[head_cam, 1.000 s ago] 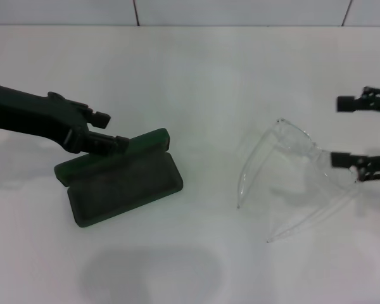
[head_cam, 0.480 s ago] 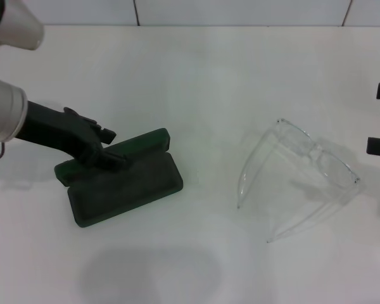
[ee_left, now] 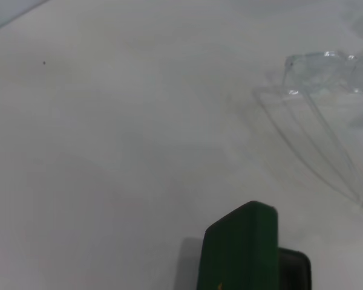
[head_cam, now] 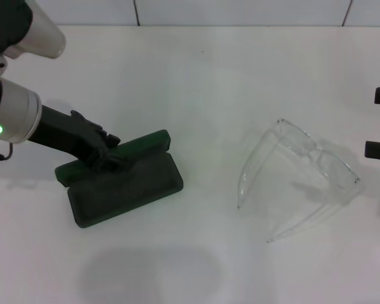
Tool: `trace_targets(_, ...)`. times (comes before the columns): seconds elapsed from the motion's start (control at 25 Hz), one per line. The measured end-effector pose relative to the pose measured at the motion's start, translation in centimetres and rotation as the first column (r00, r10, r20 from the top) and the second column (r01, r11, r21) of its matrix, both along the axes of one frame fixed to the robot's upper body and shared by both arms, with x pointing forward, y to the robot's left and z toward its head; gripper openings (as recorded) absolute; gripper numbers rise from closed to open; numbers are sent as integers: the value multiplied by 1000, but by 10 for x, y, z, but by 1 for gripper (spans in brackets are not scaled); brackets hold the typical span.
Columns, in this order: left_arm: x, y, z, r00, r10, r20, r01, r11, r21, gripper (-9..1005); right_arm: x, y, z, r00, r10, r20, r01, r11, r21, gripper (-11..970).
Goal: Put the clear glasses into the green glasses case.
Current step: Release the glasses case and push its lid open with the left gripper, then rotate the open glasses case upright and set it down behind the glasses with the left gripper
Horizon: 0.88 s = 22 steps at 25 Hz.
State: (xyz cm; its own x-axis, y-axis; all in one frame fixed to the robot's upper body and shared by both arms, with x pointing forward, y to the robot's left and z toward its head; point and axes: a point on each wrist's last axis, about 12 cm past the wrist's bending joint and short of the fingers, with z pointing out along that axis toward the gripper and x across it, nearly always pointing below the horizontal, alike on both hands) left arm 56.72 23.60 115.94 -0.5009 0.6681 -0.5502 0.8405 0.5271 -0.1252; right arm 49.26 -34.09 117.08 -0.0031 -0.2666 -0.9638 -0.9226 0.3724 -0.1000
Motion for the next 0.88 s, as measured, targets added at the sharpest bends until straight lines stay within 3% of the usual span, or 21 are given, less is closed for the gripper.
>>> trace_targets(0.08, 0, 0, -2, 1000, -1, -6, 1, 1000, 5, 680, 0, 0, 0, 1000, -1, -1, 1, 1000, 0, 872)
trace_targets(0.52, 0, -9, -7, 999, -42, 15, 40, 997, 70, 278, -2, -1, -2, 1000, -3, -4, 3, 1000, 9, 871)
trace_targets(0.88, -11, -27, 7, 983, -146, 115, 128, 981, 146, 269, -4, -4, -4, 1000, -14, -11, 14, 1000, 26, 871)
